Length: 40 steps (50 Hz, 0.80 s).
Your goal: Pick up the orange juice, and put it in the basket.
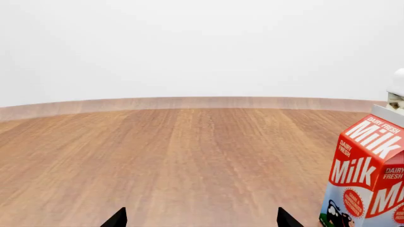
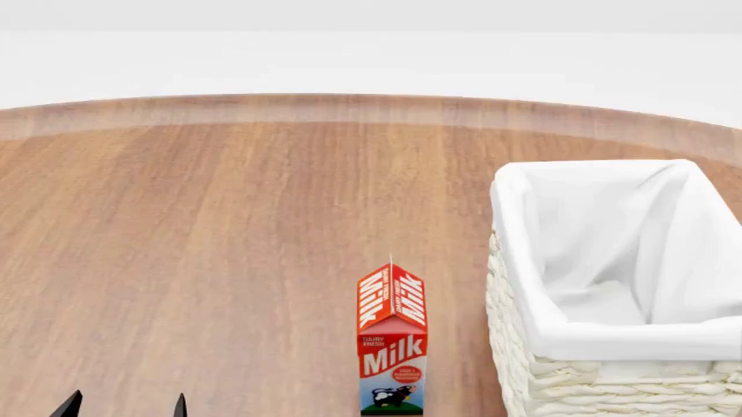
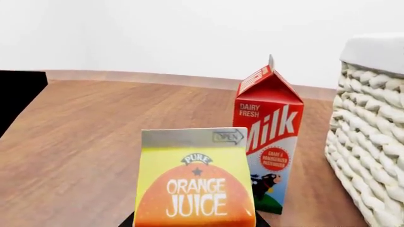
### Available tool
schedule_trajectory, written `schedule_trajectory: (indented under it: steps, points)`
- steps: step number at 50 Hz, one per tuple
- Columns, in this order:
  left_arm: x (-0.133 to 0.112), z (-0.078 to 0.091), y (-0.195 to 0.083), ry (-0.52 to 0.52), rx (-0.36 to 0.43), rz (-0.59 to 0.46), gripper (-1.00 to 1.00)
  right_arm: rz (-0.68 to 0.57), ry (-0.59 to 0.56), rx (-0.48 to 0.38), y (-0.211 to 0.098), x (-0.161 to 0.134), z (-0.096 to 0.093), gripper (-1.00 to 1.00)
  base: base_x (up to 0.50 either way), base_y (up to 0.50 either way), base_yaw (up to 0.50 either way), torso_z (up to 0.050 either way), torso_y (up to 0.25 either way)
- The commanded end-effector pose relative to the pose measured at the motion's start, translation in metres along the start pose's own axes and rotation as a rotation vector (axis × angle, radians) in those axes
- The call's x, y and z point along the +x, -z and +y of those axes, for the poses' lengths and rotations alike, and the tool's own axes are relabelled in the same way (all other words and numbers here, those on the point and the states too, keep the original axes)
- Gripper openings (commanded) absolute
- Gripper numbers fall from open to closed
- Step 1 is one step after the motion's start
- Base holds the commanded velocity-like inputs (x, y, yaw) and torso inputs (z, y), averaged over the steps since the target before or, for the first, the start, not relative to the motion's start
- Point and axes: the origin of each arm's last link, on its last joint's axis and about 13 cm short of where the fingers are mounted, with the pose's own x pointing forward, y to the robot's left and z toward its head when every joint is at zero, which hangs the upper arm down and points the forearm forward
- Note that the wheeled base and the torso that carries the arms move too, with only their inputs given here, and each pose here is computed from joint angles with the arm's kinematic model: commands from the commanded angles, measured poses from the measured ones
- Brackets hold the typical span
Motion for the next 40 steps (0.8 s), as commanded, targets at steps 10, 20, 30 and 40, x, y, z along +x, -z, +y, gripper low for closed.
schedule_trajectory:
  steps: [10,20,30,40]
  points:
    - [0.000,0.000,0.000,0.000,0.000,0.000,1.00,-0.034,-0.011,-0.012,-0.013,-0.004,0.002,-1.00,0.00,0.00,0.00,0.000,0.000]
    - [0.000,0.000,0.000,0.000,0.000,0.000,1.00,-0.064,-0.014,-0.006,-0.028,-0.007,0.003,-1.00,0.00,0.00,0.00,0.000,0.001]
    - [0.000,0.000,0.000,0.000,0.000,0.000,1.00,-0.098,-0.026,-0.014,-0.041,-0.013,0.004,-1.00,0.00,0.00,0.00,0.000,0.000]
    - [0.000,0.000,0.000,0.000,0.000,0.000,1.00,-0.133,-0.028,-0.009,-0.056,-0.016,0.005,-1.00,0.00,0.00,0.00,0.000,0.001]
